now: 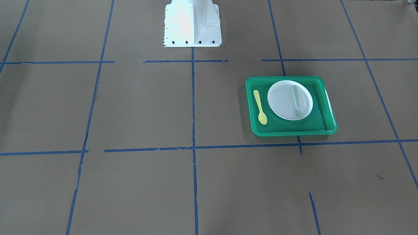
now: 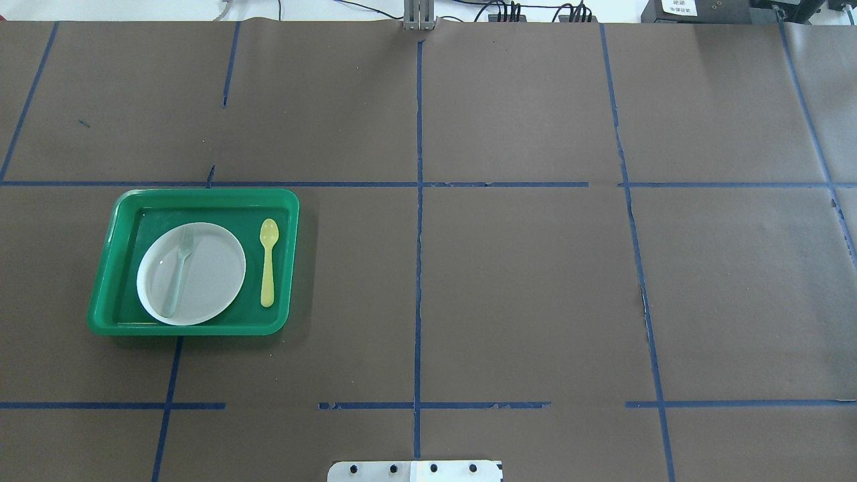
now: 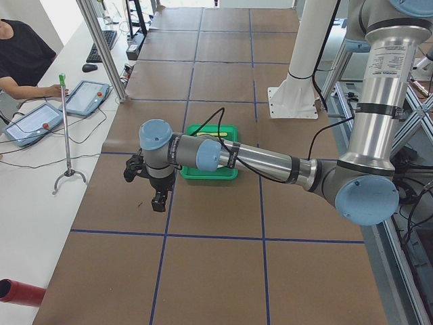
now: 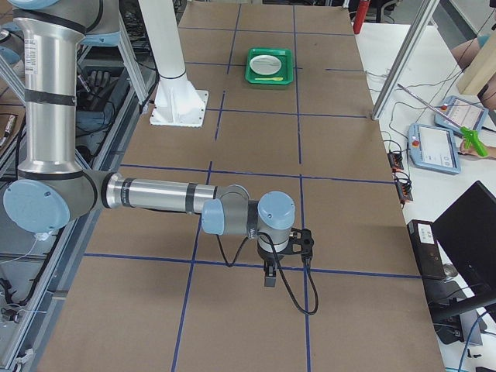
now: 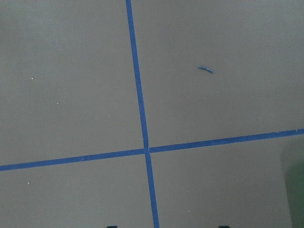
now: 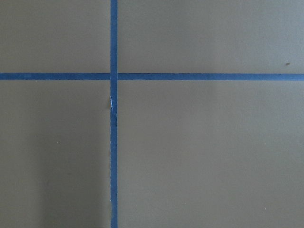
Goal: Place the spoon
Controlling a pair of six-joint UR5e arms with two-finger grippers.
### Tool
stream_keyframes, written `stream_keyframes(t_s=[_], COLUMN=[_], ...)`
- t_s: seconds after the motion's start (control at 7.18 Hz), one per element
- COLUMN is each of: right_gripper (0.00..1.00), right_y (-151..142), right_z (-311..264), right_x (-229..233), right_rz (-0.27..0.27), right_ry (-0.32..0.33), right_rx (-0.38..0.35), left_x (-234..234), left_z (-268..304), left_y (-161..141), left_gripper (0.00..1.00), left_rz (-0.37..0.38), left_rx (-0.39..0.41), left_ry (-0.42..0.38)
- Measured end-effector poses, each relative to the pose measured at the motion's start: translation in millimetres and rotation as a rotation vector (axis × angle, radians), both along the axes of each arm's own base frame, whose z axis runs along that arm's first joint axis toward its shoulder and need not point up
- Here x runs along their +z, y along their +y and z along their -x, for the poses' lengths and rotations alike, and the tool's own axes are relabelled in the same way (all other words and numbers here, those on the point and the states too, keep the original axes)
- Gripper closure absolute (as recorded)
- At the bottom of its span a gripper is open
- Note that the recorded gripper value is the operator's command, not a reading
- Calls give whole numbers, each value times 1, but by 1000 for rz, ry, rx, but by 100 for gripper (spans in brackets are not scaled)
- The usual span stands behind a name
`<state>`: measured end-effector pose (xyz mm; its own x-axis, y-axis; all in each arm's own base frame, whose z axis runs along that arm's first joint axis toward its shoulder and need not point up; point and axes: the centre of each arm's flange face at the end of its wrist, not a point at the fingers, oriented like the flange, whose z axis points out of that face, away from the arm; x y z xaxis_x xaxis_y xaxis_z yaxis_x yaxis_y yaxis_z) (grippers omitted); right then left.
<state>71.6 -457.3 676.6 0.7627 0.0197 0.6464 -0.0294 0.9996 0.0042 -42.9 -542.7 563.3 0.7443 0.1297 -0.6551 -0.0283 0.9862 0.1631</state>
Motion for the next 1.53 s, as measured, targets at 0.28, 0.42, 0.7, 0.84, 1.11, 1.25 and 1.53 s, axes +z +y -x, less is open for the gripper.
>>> stream_keyframes(t_s=[0.28,0.42,0.7,0.84,1.11,1.25,1.53], right_gripper=[0,0,0,0,0,0,0], right_y=[0,0,0,0,0,0,0], right_z=[0,0,0,0,0,0,0], right_x=[0,0,0,0,0,0,0], right_rz=[0,0,0,-1,0,0,-1], right_ry=[0,0,0,0,1,1,0], right_rx=[0,0,0,0,0,0,0], left_x=[7,7,13,13,13,11,8], left_z=[0,1,2,2,2,2,2], left_y=[14,28,48,49,48,46,43], left_gripper=[0,0,0,0,0,0,0], left_rz=[6,9,22,22,25,22,15], left_rx=[-2,-5,-7,-7,-8,-7,-6], left_ry=[9,13,17,18,18,18,18])
